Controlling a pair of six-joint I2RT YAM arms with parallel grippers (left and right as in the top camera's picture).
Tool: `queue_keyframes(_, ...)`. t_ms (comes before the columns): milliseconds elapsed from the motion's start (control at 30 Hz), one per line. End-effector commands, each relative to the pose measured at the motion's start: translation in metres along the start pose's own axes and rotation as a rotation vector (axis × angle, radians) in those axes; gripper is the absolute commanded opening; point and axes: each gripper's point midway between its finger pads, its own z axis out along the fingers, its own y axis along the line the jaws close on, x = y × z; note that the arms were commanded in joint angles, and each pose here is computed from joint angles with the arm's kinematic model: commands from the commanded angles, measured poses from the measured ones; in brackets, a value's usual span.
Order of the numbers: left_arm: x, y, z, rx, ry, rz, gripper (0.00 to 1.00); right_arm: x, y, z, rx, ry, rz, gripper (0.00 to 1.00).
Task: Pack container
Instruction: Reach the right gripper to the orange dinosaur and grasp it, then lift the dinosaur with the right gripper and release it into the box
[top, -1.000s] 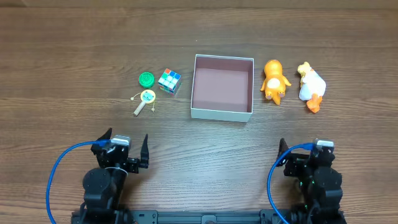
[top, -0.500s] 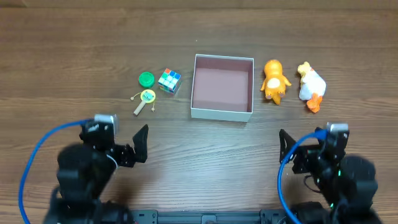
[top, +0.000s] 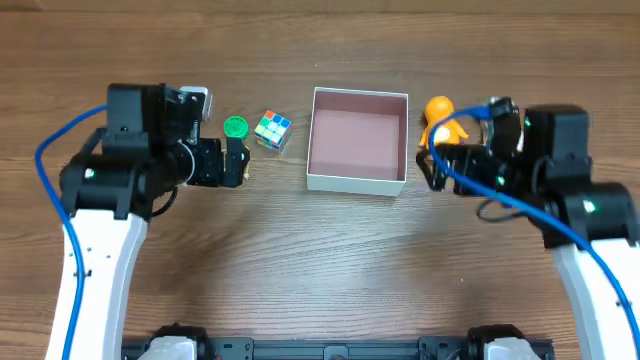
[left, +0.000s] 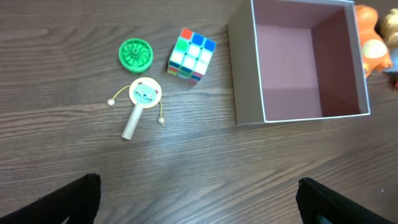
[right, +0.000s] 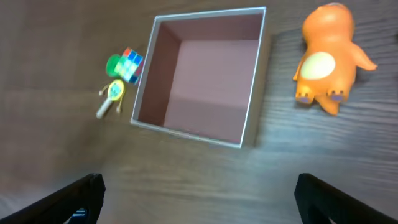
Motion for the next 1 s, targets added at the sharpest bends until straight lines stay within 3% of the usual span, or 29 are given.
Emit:
queue_keyframes(0,-0.016,0.009,-0.002,-0.049,-0.045,0.025,1.00,-0.021,-0.022,0.025,0.101,0.010,0.121,1.00)
queue_keyframes(133,-0.023,0.021,-0.003,-0.119,-0.073,0.029,1.00,-0.046,-0.054,0.067,0.237,0.082,0.148,1.00)
queue_keyframes(333,-0.023,0.021,-0.002,-0.121,-0.074,0.029,1.00,-0.049,-0.116,0.121,0.464,0.134,0.150,1.00)
queue_keyframes(633,-0.023,0.021,-0.002,-0.121,-0.073,0.029,1.00,-0.035,-0.169,0.180,0.517,0.203,0.200,0.95)
queue_keyframes(733,-0.022,0.021,-0.002,-0.121,-0.070,0.028,1.00,-0.021,-0.184,0.193,0.534,0.253,0.226,0.77)
queue_keyframes(833,-0.023,0.021,-0.002,-0.121,-0.070,0.028,1.00,-0.022,-0.185,0.194,0.533,0.247,0.225,0.64)
queue_keyframes(967,-0.022,0.021,-0.002,-0.121,-0.070,0.028,1.00,-0.019,-0.183,0.190,0.537,0.267,0.228,0.26)
